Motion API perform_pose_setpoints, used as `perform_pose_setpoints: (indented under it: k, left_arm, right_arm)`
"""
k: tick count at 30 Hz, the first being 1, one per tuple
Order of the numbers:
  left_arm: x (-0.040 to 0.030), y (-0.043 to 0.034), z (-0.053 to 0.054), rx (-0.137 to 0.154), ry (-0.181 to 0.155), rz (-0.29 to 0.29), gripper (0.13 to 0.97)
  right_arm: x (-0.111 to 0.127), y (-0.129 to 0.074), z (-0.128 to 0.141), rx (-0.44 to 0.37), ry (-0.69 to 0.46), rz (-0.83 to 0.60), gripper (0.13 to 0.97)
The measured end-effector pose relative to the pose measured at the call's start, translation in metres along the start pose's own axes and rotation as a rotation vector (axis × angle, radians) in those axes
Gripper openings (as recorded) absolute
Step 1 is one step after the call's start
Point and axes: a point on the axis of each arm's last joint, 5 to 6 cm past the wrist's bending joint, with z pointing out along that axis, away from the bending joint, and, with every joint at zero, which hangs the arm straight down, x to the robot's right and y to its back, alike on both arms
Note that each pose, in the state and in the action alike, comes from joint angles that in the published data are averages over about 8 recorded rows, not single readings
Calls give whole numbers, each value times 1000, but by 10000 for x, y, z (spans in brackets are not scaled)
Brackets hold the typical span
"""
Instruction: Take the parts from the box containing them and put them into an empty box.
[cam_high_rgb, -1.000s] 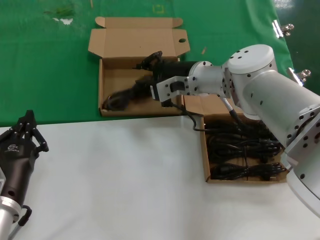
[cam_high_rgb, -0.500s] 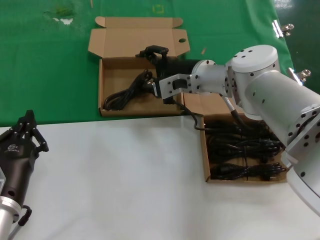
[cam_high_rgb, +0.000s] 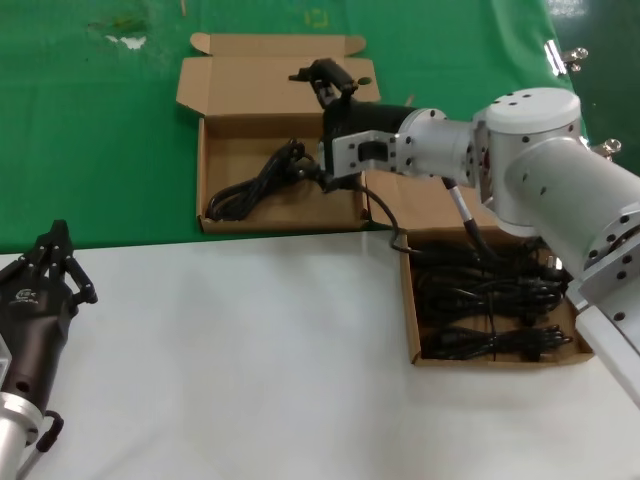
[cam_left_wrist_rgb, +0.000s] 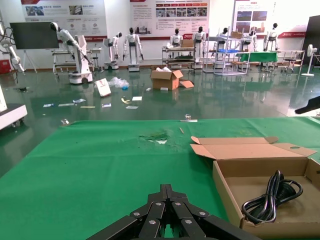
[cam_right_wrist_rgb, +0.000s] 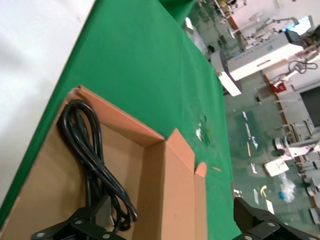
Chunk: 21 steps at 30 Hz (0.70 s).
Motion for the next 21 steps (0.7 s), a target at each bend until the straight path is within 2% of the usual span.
perform_pose_setpoints:
  k: [6,10,18,21]
  left_arm:
    - [0,0,0,0,0,0,140]
    - [0,0,0,0,0,0,140]
    - [0,0,0,0,0,0,140]
    - [0,0,0,0,0,0,140]
  right_arm:
    - [12,126,-79,-10,37,68,882]
    - [7,236,-153,-15,72,132,882]
    - [-86,509,-350,-8,150,264,954]
    - [-132,598,-421,-3,173,301,957]
